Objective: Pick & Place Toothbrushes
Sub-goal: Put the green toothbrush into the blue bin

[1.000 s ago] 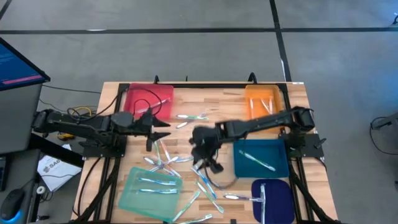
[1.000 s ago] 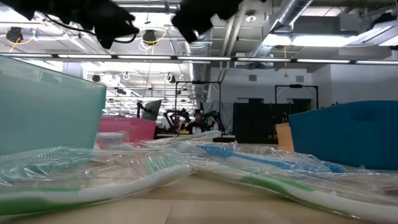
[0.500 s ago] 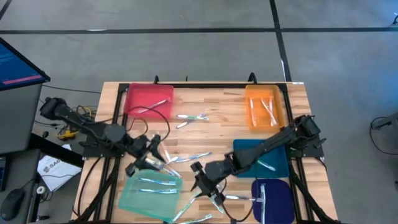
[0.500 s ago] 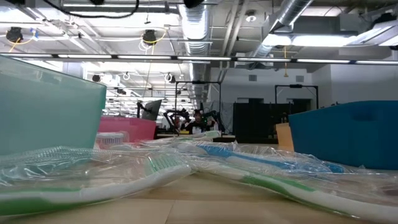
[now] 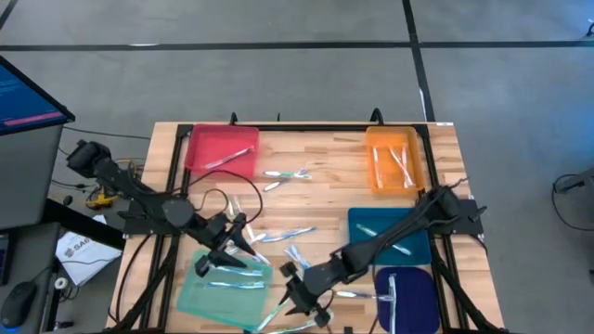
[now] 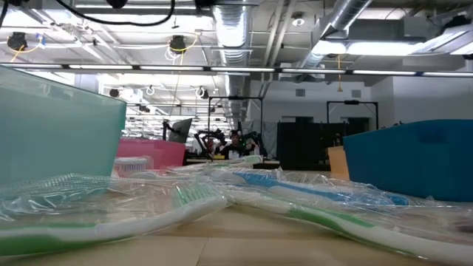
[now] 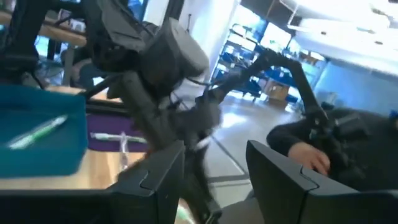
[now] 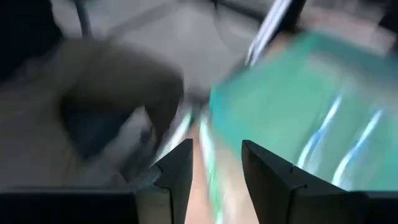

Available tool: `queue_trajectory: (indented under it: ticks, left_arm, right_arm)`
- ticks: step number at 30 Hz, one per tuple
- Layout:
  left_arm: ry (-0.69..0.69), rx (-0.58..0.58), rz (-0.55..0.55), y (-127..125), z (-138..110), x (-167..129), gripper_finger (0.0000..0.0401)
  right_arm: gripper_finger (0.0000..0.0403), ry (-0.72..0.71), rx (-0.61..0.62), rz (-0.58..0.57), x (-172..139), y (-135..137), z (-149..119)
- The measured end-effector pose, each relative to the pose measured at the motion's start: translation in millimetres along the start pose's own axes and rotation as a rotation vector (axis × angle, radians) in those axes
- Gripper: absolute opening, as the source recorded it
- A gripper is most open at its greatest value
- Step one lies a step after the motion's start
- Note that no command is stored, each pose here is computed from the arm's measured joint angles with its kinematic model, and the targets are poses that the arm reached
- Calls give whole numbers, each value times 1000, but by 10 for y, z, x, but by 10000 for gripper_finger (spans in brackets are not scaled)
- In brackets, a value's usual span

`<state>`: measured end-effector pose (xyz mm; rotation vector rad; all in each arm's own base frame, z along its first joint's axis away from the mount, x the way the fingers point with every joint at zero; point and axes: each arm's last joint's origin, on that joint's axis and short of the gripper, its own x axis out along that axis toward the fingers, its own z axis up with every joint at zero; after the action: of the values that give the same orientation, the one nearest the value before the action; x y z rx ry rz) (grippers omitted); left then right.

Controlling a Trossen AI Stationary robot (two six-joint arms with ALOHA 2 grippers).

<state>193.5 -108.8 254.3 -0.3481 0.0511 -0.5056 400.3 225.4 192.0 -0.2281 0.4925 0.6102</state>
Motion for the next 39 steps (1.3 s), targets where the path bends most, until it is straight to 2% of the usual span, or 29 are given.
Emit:
queue_trajectory:
  ticks: [3, 7, 10, 15, 18, 20, 27, 34, 39]
  left_arm:
    - [-3, -34, 17, -28, -74, 69, 167]
    - [-28, -43, -28, -127, -141, 137, 167]
    - [-58, -47, -64, -206, -151, 152, 167]
    - [-83, -48, -93, -320, -161, 136, 167]
    - [-90, -35, -82, -361, -173, 128, 167]
    - [-97, -28, -86, -379, -170, 124, 167]
    - [-100, -28, -88, -383, -169, 123, 167]
    - [-101, -21, -87, -383, -168, 123, 167]
    - [-105, -22, -88, -384, -164, 122, 167]
  right_arm:
    - [131, 2, 28, 45, 161, -11, 11]
    - [131, 38, 14, 55, 218, 4, 64]
    - [131, 168, 14, 75, 304, 53, -97]
    - [131, 206, 6, 86, 594, 103, -247]
    - [131, 252, 3, 61, 717, 102, -299]
    - [131, 226, -19, 24, 767, 106, -215]
    - [133, 264, -82, -84, 726, 172, -119]
    - [186, 313, -14, -84, 805, 164, -275]
    - [230, 293, -10, -110, 789, 116, -237]
